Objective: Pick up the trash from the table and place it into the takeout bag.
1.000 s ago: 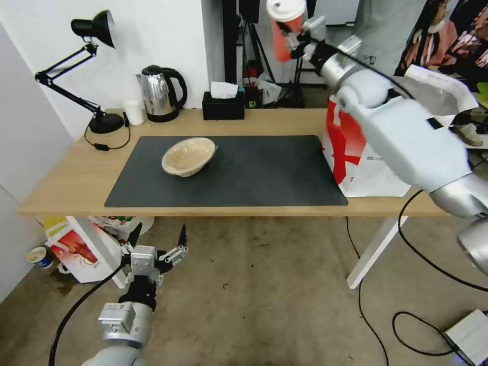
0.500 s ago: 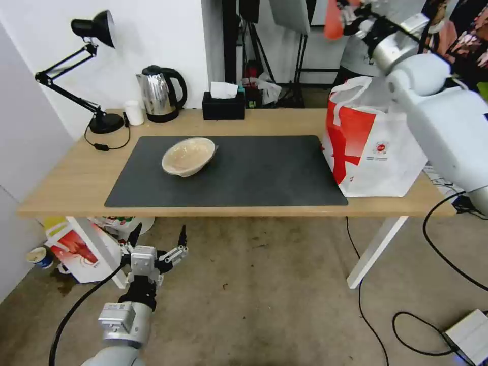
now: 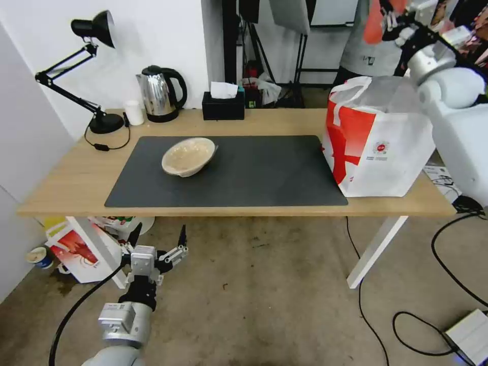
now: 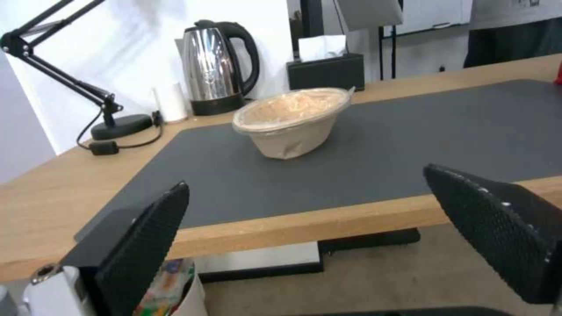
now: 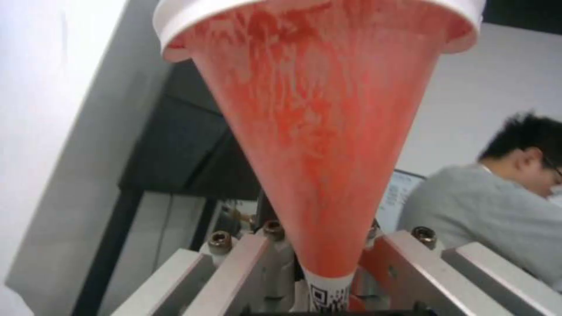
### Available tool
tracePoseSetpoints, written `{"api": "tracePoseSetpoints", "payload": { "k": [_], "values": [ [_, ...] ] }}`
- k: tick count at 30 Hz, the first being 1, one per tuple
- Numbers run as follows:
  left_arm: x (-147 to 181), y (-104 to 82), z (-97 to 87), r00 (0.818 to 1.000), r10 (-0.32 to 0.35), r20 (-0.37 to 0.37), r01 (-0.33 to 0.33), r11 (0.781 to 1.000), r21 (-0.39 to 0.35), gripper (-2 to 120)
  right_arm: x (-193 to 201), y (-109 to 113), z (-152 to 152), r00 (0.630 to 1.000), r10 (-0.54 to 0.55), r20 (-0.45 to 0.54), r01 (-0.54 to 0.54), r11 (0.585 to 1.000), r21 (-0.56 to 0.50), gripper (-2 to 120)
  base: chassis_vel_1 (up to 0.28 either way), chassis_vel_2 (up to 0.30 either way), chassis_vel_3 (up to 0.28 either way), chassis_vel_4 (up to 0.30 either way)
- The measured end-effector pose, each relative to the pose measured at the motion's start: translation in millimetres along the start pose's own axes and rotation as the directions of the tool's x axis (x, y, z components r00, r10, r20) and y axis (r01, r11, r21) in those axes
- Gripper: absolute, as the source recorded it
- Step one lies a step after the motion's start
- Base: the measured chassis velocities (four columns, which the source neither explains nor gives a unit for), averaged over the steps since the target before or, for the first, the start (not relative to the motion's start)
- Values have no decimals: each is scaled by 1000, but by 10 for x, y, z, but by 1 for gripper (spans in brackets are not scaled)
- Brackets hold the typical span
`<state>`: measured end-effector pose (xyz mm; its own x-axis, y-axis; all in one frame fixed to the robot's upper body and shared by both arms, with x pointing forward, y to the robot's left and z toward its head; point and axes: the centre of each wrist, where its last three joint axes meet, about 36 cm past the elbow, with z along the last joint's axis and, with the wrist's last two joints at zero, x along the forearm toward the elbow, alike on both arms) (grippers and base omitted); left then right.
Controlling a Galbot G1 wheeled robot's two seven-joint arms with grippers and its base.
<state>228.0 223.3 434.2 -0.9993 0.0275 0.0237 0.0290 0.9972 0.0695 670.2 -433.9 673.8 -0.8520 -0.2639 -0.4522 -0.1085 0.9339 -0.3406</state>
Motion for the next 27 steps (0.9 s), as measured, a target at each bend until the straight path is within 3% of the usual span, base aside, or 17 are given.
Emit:
{"api": "tracePoseSetpoints", "payload": {
  "k": [9, 27],
  "values": [
    [0, 0, 0, 1000, 0, 0, 0, 1000, 0, 100, 341, -197, 322, 997, 61, -55, -60, 998, 12, 3, 0, 0, 0, 0],
    [0, 0, 0, 1000, 0, 0, 0, 1000, 0, 100, 430, -96, 731, 991, 87, -105, -85, 996, 21, 3, 0, 0, 0, 0]
  ]
}}
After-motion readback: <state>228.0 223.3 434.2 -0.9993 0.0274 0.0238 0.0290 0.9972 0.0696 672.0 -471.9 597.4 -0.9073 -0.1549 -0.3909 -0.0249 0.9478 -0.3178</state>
